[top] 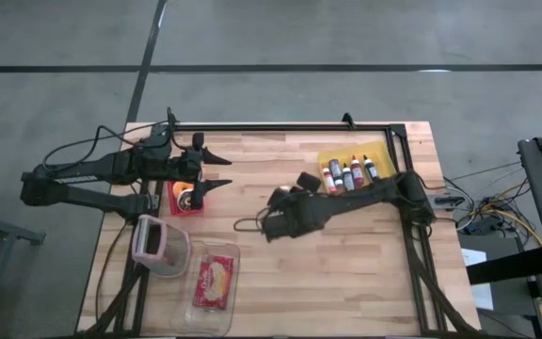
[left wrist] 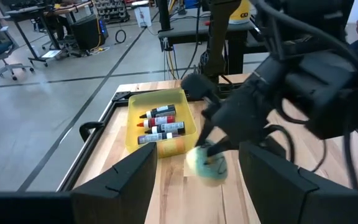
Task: Pick & Place Food Item
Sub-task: Put the green donut into the red bin
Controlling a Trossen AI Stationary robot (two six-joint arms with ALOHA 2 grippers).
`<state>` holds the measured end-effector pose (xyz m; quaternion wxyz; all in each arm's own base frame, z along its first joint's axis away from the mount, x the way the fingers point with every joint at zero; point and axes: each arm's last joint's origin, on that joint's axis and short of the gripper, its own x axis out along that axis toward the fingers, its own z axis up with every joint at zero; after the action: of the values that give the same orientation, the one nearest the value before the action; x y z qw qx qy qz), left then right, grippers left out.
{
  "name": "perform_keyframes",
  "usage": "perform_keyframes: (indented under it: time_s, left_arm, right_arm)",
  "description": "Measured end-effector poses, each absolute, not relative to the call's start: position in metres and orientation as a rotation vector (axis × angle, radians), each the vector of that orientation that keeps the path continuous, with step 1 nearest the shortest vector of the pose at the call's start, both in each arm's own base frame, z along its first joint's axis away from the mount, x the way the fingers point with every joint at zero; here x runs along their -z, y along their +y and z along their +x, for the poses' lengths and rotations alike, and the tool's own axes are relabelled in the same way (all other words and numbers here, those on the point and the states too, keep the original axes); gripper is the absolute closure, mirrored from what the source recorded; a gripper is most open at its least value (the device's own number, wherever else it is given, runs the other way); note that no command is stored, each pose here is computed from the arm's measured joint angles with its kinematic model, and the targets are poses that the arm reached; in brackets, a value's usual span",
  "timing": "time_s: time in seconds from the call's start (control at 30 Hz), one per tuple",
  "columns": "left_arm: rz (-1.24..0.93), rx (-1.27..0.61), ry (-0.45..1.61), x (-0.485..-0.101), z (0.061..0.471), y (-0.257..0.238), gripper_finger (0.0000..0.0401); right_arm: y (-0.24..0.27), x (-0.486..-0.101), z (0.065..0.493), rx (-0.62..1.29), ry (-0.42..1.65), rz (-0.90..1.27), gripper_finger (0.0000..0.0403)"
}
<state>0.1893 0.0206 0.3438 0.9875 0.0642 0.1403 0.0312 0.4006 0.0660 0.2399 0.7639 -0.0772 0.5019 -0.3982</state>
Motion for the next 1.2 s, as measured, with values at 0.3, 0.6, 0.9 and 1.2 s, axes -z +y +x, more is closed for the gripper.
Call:
perform_keyframes:
  time_s: [0.3, 0.6, 0.9, 1.2]
  left_arm:
    - [0.129, -0.063, 0.282, -0.344, 0.189, 0.021, 0.0169]
    - [0.129, -0.063, 0.282, -0.344, 0.189, 0.021, 0.0169]
    - [0.129, -0.062, 0.287, -0.343, 0.19, 0.021, 0.0169]
    - [0.128, -0.062, 0.3, -0.341, 0.193, 0.021, 0.0169]
  right_arm:
    - [0.044, -0.228, 0.418, 0.777, 1.055, -0.249, 0.0339]
    - [0.034, -0.208, 0.437, 0.486, 0.981, -0.31, 0.0339]
    - [0.014, -0.229, 0.42, 0.333, 0.618, -0.204, 0.0339]
    - [-0.008, -0.221, 0.374, 0.355, 0.317, -0.159, 0.0339]
